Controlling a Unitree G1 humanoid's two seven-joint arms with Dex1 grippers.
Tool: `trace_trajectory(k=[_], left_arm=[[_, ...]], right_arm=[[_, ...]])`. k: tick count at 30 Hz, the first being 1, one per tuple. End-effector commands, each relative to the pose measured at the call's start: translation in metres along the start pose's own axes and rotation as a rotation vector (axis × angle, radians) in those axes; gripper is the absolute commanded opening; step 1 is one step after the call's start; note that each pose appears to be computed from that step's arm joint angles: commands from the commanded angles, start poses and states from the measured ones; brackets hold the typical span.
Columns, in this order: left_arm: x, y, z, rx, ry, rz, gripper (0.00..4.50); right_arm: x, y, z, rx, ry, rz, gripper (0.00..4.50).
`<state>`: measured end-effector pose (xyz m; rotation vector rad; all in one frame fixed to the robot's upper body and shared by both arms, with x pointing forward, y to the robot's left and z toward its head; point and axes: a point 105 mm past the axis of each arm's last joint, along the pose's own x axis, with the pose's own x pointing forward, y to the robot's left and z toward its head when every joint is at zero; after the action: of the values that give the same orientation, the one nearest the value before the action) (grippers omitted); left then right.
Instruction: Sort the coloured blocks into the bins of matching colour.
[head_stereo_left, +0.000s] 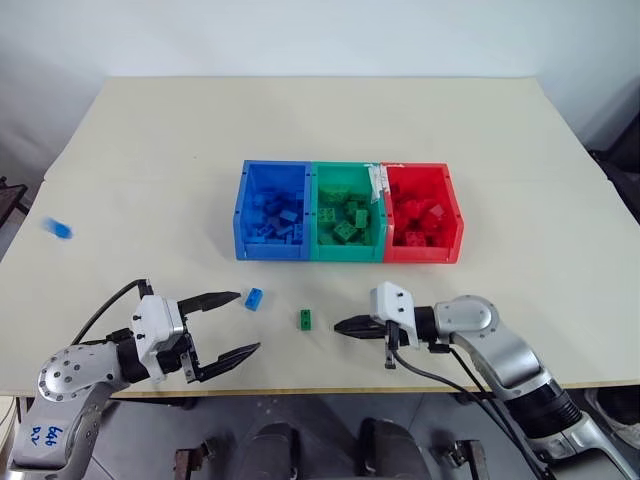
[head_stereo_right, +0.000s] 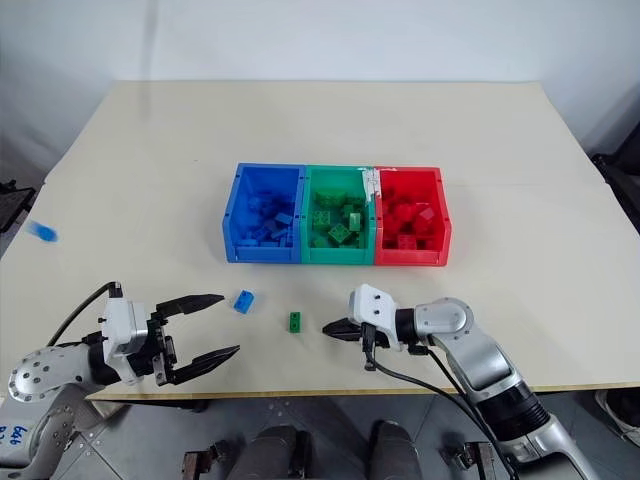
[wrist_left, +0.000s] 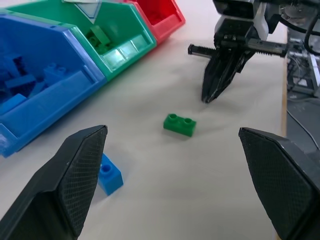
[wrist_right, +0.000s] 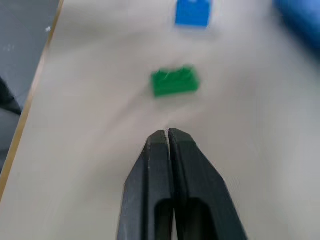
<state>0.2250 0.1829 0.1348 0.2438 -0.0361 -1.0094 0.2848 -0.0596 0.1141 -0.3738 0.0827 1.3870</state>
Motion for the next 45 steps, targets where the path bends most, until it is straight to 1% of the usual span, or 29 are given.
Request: trace_trajectory(k=[1, 4, 6, 13, 14, 16, 18, 20, 22, 26, 28, 30, 31, 33, 35, 37, 39, 41, 43, 45], left_arm=[[-0.007, 0.005, 0.013, 0.036, -0.05, 0.091, 4.5], [-0.012, 0.003, 0.011, 0.036, -0.037, 0.123, 4.5], [-0.014, 0.001, 0.01, 0.034, -0.032, 0.131, 4.5], [-0.017, 0.001, 0.009, 0.003, -0.035, 0.169, 4.5], [-0.017, 0.001, 0.009, -0.002, -0.035, 0.175, 4.5], [-0.017, 0.002, 0.009, -0.01, -0.035, 0.185, 4.5], [-0.017, 0.004, 0.009, -0.03, -0.037, 0.195, 4.5], [-0.019, 0.007, 0.008, -0.03, -0.027, 0.204, 4.5], [-0.022, 0.009, 0.007, -0.019, -0.012, 0.217, 4.5], [-0.03, 0.014, 0.002, -0.009, 0.025, 0.224, 4.5], [-0.033, 0.017, 0.002, -0.003, 0.03, 0.227, 4.5], [-0.033, 0.021, 0.001, 0.003, 0.037, 0.221, 4.5], [-0.033, 0.022, 0.001, 0.002, 0.039, 0.215, 4.5], [-0.031, 0.024, 0.0, -0.012, 0.045, 0.192, 4.5], [-0.027, 0.026, 0.002, -0.026, 0.031, 0.169, 4.5], [-0.022, 0.029, 0.003, -0.005, 0.036, 0.147, 4.5], [-0.011, 0.023, 0.007, 0.014, 0.035, 0.066, 4.5], [0.004, 0.011, 0.013, 0.01, 0.033, -0.061, 4.5], [0.021, 0.0, 0.015, 0.017, 0.065, -0.184, 4.5], [0.038, -0.005, 0.011, 0.065, 0.135, -0.283, 4.5]], right_arm=[[0.006, -0.023, 0.04, -0.019, -0.115, -0.044, 0.05], [0.01, -0.025, 0.049, -0.016, -0.149, -0.016, 0.05], [0.007, -0.025, 0.049, -0.032, -0.164, -0.006, 0.05], [-0.024, -0.039, 0.049, -0.048, -0.262, -0.054, 0.05], [-0.029, -0.041, 0.046, -0.033, -0.254, -0.066, 0.43], [-0.04, -0.039, 0.04, -0.013, -0.248, -0.059, 0.95], [-0.051, -0.036, 0.035, -0.017, -0.24, -0.061, 1.69], [-0.068, -0.037, 0.031, -0.033, -0.228, -0.113, 2.34], [-0.083, -0.037, 0.028, -0.044, -0.214, -0.153, 3.1], [-0.11, -0.03, 0.024, -0.088, -0.186, -0.183, 4.45], [-0.122, -0.025, 0.029, -0.099, -0.236, -0.191, 4.48], [-0.134, -0.021, 0.023, -0.096, -0.206, -0.204, 4.48], [-0.138, -0.017, 0.02, -0.066, -0.192, -0.194, 4.48], [-0.144, -0.014, 0.021, -0.021, -0.202, -0.195, 4.48], [-0.146, -0.012, 0.023, -0.031, -0.208, -0.206, 4.48], [-0.148, -0.011, 0.023, -0.064, -0.196, -0.225, 4.48], [-0.15, -0.008, 0.019, -0.065, -0.175, -0.234, 4.48], [-0.154, -0.005, 0.015, -0.053, -0.154, -0.24, 4.48], [-0.159, -0.004, 0.013, -0.052, -0.138, -0.252, 4.48], [-0.164, -0.002, 0.011, -0.045, -0.122, -0.265, 4.48]])
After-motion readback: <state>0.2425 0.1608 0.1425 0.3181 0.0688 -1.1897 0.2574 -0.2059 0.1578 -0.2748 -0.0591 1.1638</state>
